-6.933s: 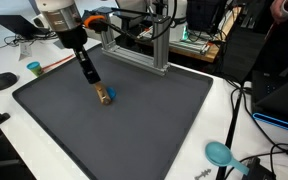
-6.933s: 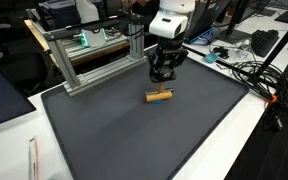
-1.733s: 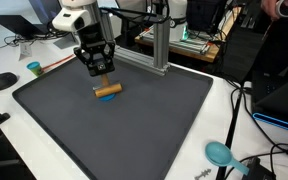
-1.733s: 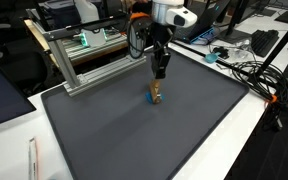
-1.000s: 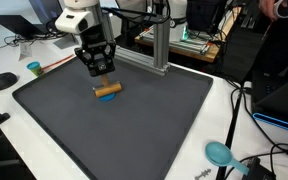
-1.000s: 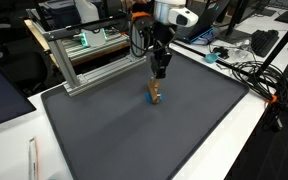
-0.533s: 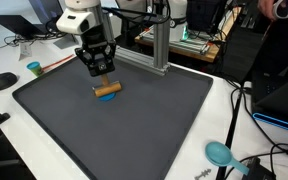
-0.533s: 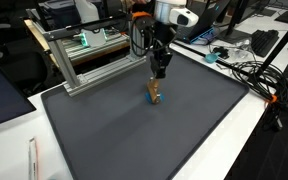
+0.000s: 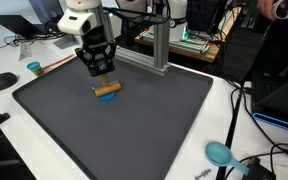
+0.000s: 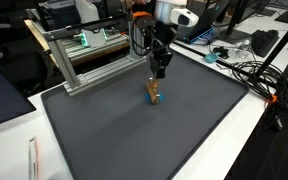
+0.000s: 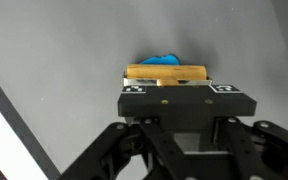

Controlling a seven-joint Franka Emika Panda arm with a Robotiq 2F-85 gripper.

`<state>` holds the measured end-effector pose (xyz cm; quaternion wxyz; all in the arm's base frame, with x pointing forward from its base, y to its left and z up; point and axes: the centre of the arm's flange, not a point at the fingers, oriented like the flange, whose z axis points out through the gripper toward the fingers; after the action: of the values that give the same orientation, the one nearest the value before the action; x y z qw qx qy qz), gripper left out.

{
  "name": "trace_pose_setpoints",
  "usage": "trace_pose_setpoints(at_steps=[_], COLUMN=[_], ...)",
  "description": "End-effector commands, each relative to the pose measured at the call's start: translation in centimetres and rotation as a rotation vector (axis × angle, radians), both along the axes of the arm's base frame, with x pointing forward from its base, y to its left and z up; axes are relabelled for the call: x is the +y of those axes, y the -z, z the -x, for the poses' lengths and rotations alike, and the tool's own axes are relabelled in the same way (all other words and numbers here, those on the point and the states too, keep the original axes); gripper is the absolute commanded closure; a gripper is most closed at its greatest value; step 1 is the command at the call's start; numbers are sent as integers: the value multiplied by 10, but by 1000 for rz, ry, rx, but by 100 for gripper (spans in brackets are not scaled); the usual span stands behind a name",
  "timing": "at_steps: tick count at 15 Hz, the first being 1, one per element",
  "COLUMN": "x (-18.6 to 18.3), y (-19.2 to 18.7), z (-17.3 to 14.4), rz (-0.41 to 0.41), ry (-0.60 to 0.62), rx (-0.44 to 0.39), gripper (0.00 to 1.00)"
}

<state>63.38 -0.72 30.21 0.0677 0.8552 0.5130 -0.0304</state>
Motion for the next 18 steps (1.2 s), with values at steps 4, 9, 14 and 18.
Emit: trace_pose_setpoints(at_steps=[4,9,14,18], x=[-21,-19,-17,-17], y=[46,46,46,48], z=[1,1,2,3], rz=[75,92,103,111], ry=[-11,-25,-39,-48], rx=[55,57,59,63], gripper=[77,77,77,77])
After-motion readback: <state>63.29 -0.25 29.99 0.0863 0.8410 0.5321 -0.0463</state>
